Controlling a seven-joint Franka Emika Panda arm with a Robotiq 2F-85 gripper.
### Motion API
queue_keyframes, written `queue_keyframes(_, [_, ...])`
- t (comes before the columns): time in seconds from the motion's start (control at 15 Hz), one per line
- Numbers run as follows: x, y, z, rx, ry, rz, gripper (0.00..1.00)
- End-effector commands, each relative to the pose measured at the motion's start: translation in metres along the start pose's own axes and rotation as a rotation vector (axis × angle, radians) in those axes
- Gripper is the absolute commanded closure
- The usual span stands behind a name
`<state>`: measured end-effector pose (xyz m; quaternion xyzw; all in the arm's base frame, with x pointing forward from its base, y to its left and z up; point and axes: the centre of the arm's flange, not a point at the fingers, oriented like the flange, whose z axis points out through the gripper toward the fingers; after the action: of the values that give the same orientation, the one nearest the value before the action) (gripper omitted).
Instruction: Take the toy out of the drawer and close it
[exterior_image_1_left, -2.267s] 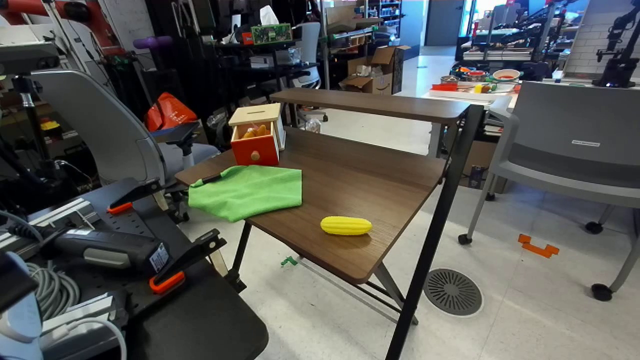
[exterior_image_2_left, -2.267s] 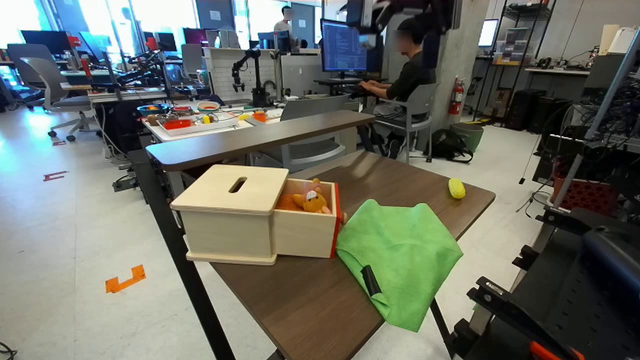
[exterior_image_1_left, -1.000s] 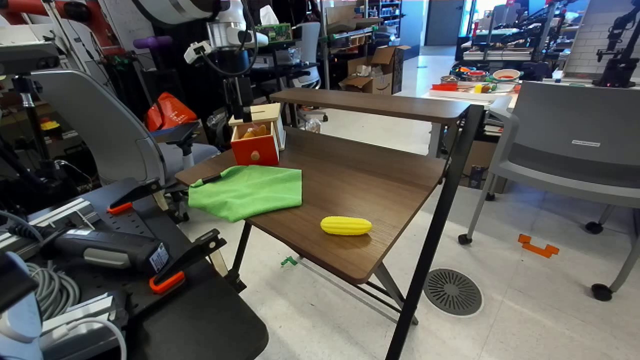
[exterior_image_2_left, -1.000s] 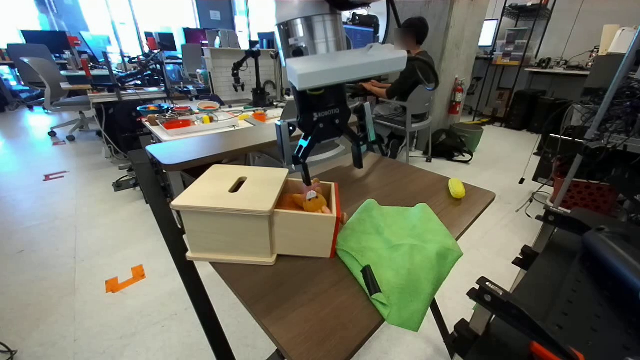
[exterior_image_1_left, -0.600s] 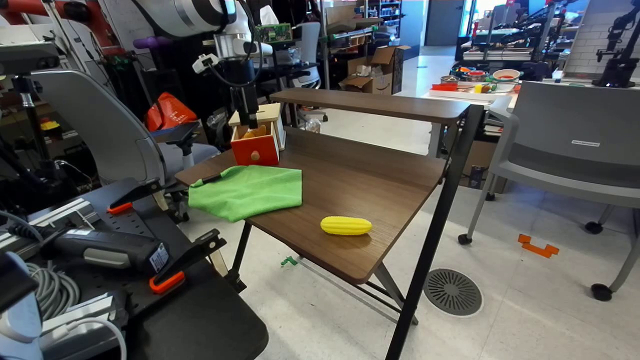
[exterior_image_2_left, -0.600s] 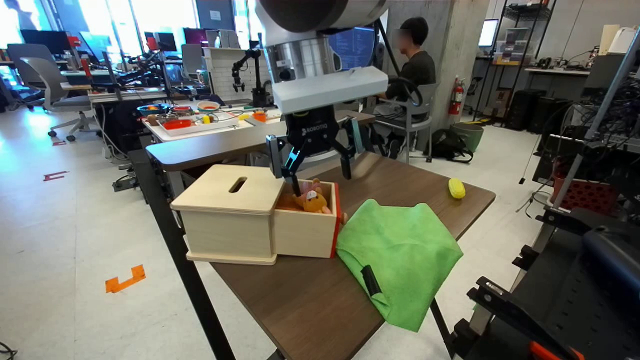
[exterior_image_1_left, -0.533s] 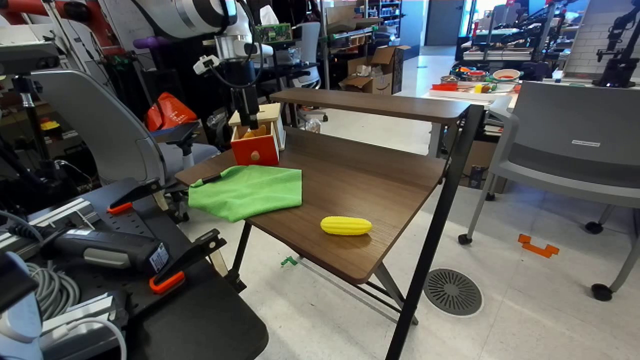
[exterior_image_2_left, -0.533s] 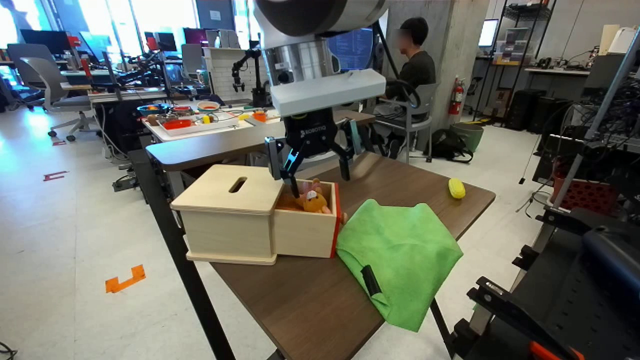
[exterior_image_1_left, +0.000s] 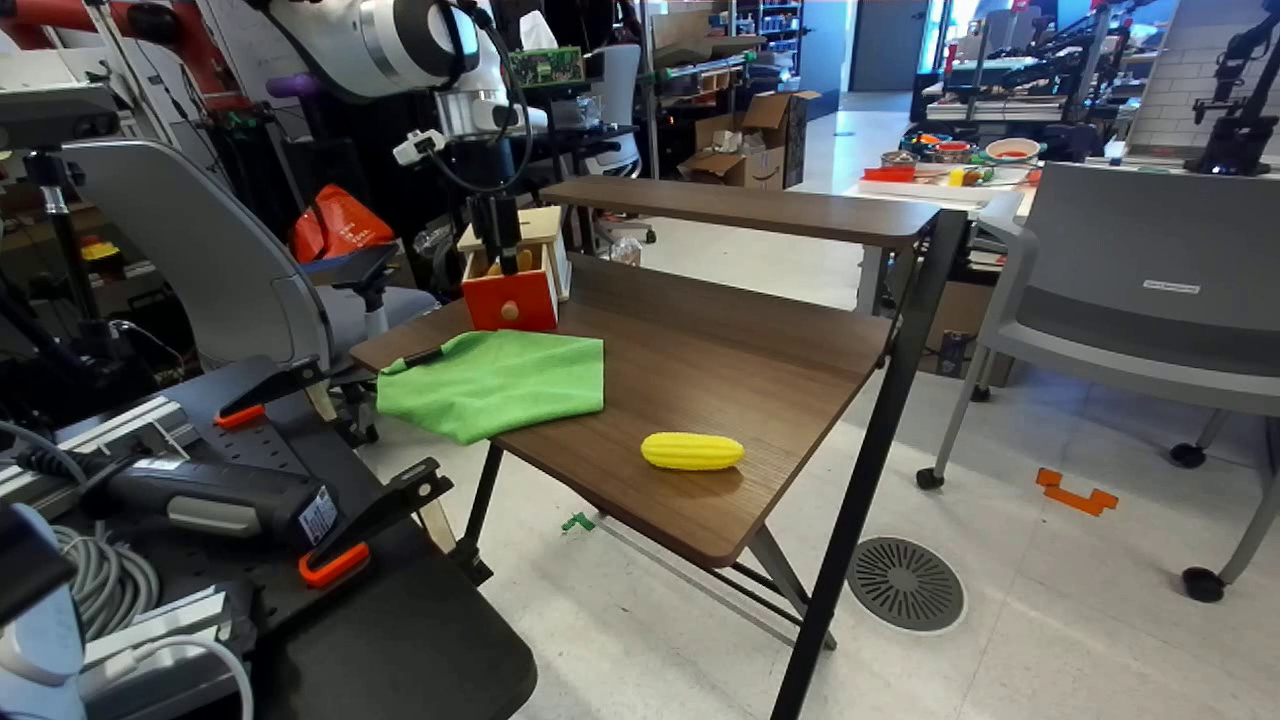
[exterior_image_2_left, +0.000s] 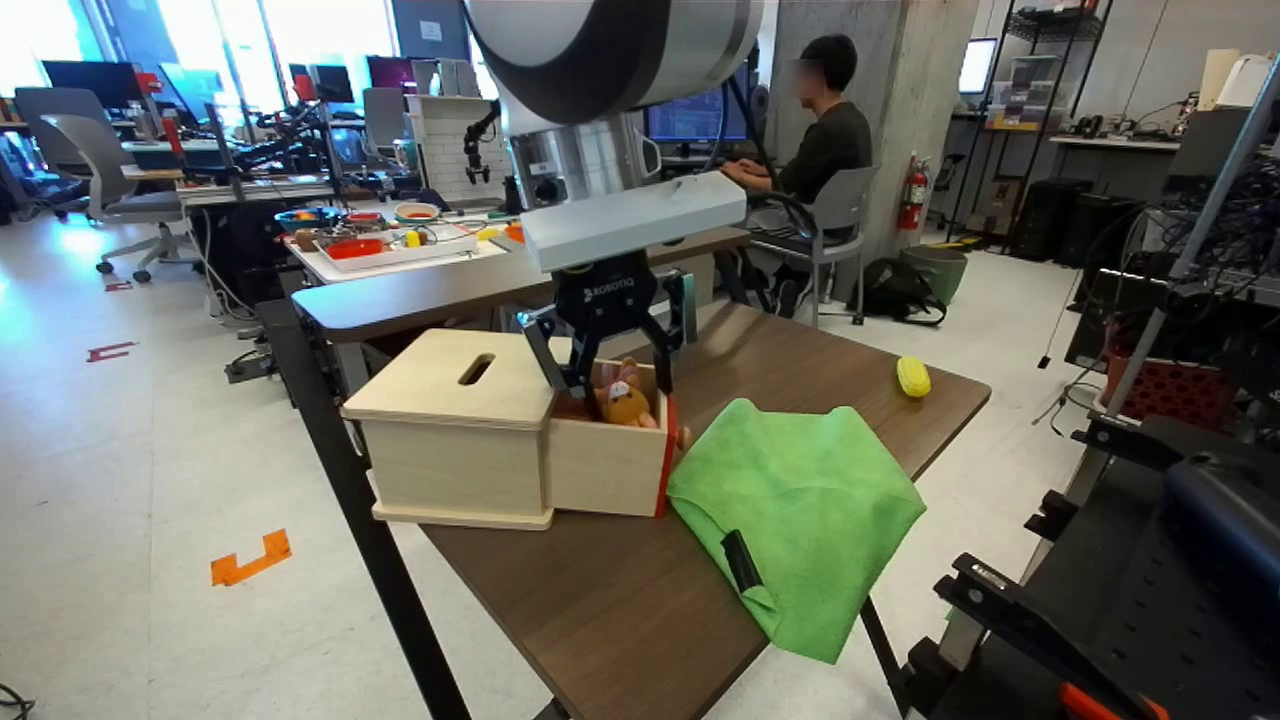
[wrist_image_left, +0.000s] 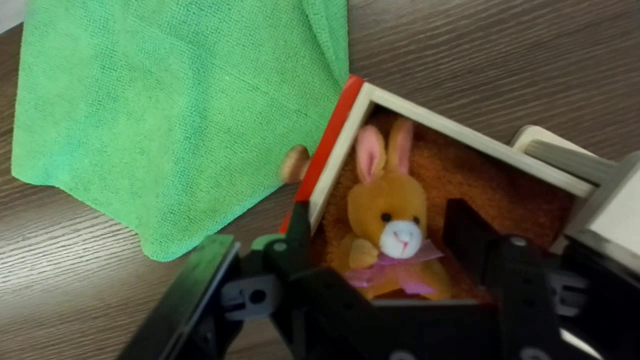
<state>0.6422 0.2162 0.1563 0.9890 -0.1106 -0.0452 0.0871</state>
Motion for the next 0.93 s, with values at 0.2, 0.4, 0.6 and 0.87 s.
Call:
queue_keyframes(0.2, [0.004,-0.011,-0.001,-0.017,0.040,-0.014,0.84])
queue_keyframes(0.4, [-0.001,-0.014,-0.002,-0.023,0.042,-0.024,0.99])
queue_keyframes(0.6, [-0.006,-0.010,-0.012,-0.018,0.047,-0.033,0.97])
queue_keyframes(0.87, [-0.009,0.005,-0.045,-0.009,0.088,-0.033,0.97])
